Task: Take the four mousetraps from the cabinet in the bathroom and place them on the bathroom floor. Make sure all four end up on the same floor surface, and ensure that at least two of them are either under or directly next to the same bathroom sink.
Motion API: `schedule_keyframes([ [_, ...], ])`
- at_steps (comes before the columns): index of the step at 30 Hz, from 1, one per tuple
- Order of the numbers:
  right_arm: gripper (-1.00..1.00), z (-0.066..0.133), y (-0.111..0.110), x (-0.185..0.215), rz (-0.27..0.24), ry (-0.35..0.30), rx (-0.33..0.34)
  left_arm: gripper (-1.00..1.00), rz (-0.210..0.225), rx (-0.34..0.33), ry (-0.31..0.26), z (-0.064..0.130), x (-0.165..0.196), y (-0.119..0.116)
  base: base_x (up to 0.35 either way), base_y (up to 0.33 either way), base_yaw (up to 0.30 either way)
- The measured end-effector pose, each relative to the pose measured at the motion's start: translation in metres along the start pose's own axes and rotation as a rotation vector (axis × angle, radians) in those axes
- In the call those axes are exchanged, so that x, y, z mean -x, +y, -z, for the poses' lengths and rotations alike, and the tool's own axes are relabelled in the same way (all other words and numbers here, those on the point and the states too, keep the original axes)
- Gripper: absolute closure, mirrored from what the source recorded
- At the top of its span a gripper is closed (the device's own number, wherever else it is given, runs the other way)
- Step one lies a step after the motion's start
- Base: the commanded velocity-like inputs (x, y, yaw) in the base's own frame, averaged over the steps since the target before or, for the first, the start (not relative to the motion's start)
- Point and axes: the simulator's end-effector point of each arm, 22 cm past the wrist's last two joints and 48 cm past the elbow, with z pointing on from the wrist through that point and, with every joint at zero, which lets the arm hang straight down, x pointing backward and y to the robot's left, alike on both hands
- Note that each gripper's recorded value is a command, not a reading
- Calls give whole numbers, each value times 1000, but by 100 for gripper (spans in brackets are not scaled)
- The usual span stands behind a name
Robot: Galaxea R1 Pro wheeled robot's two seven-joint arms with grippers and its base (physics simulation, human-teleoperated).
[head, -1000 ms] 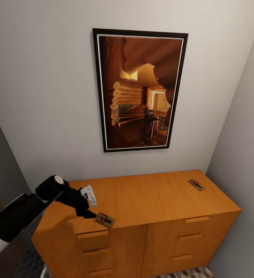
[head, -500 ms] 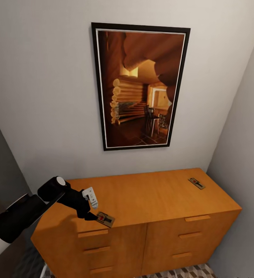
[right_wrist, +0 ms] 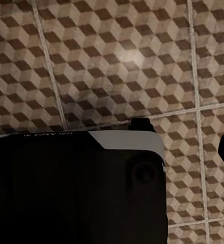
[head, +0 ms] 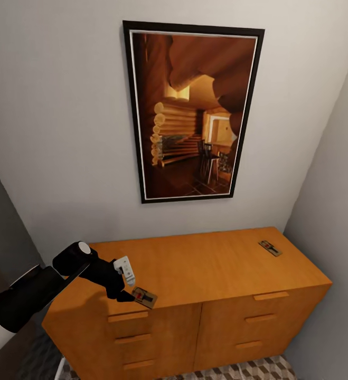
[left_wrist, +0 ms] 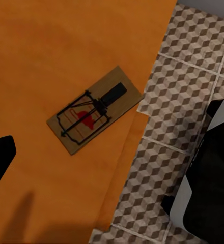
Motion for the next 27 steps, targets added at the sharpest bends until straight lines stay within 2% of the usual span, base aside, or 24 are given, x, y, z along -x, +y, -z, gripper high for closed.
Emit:
schedule_keyframes([
  [12,-100,-3,0,-7,0,17,0,-100,-13,-34,31,-15,-8,-11,0,0,0],
  [27,-100,-6,-2,-14,-1,36,-4,-100,-16,-53,31,-24,-7,-15,0,0,0],
])
